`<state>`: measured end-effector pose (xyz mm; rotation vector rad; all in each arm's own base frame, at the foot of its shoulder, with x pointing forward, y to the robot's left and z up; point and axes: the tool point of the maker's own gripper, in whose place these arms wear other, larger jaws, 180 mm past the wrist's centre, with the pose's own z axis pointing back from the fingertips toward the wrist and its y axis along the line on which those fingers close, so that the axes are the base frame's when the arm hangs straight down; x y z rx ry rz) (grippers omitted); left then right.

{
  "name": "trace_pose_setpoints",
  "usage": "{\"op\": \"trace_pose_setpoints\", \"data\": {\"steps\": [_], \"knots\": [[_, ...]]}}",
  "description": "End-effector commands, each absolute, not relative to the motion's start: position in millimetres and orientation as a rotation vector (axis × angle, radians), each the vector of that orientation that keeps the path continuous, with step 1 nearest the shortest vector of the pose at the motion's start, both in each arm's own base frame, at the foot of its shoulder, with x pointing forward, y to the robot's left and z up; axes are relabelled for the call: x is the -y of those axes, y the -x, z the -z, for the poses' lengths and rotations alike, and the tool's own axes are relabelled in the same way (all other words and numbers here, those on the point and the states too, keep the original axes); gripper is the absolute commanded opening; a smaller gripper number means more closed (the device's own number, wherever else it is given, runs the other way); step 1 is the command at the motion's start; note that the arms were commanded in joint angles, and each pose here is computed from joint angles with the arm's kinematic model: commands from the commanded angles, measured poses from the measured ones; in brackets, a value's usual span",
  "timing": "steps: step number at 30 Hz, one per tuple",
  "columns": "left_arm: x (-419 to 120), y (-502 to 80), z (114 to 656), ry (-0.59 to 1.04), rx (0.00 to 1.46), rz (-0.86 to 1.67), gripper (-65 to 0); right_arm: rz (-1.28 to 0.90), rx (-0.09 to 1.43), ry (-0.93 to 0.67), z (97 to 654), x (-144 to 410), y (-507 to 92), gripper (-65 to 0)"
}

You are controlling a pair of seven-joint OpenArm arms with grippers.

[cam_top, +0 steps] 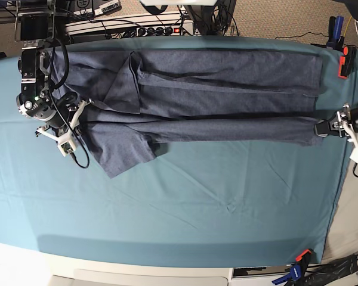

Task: Fold the T-shirt properly
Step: 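Pull the hem corners with both grippers up over the collar, folding the shirt in half, then lay the folded hem down and open both grippers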

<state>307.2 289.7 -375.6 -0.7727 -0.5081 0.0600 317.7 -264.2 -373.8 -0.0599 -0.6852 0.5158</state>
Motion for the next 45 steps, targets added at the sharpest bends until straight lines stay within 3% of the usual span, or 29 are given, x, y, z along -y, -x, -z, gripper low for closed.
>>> {"op": "trace_pose_setpoints", "data": {"steps": [1, 17, 45], "knots": [[-306.6, -317.8, 354.9, 0.745, 0.566, -0.045, -65.0, -0.53, 0.697, 0.107, 361.5, 275.8, -321.1, -65.0], [-310.5, -311.8, 356.1, 0.733, 0.537, -0.036, -65.0, -0.478, 0.613, 0.185, 369.2, 307.0, -275.3, -65.0], [-309.4, -275.3, 384.4, 0.729, 0.434, -0.063, -65.0, -0.423, 0.518, 0.224, 376.6, 322.7, -260.3, -65.0]]}}
